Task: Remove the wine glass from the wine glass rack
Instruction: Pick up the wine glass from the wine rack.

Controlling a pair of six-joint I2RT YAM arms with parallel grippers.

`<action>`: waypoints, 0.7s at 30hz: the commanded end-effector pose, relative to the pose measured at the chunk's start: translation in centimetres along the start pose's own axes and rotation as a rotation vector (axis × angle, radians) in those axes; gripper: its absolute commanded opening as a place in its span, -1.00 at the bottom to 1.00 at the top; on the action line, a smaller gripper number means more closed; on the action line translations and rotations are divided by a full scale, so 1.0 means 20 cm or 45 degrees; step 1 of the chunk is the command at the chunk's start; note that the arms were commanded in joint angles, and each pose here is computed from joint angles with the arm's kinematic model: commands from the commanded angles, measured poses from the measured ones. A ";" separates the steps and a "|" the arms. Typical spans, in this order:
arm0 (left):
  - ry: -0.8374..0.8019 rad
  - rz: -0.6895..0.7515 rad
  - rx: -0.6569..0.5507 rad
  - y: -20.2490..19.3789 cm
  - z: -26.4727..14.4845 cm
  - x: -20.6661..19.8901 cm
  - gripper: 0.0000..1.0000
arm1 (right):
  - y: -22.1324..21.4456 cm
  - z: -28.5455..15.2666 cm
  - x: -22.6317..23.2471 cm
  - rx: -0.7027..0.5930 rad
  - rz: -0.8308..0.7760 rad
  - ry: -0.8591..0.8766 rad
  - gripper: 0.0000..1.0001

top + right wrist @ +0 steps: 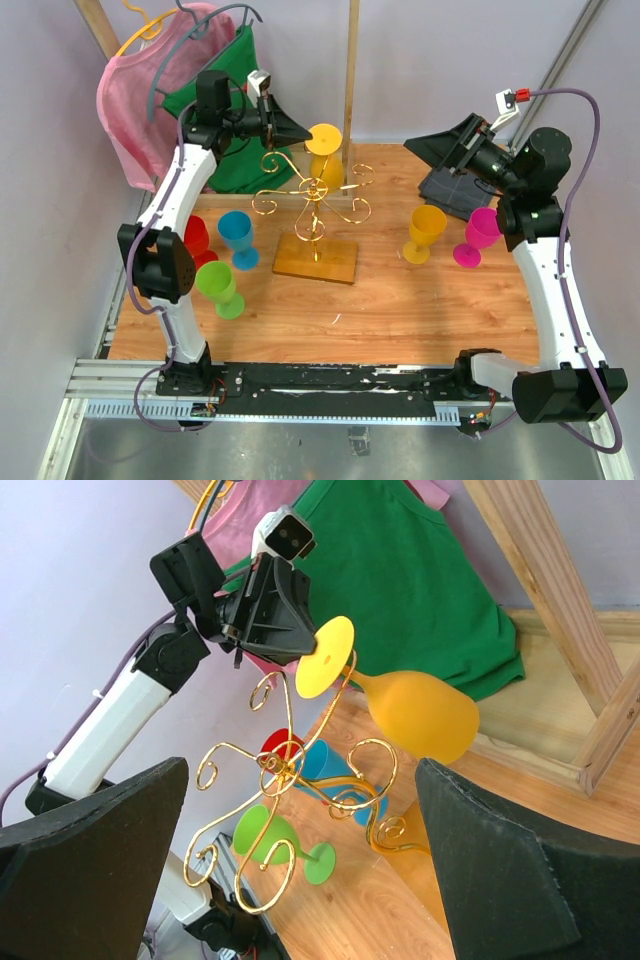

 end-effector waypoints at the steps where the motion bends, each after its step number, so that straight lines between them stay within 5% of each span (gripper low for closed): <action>1: -0.037 0.008 0.038 -0.05 -0.02 -0.05 -1.00 | 0.01 -0.04 0.03 -0.019 -0.046 0.037 0.97; 21: -0.044 0.040 0.040 -0.13 -0.12 -0.16 -0.99 | -0.01 -0.07 0.06 -0.022 -0.045 0.047 0.97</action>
Point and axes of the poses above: each gripper's point midway between its finger pads, its own z axis out along the fingers, its own x axis along the line the jaws close on, y = z × x, the point moved 10 cm from there along -z, back along the fingers, and after that the axes turned 10 degrees about z, right-handed, at the moved point
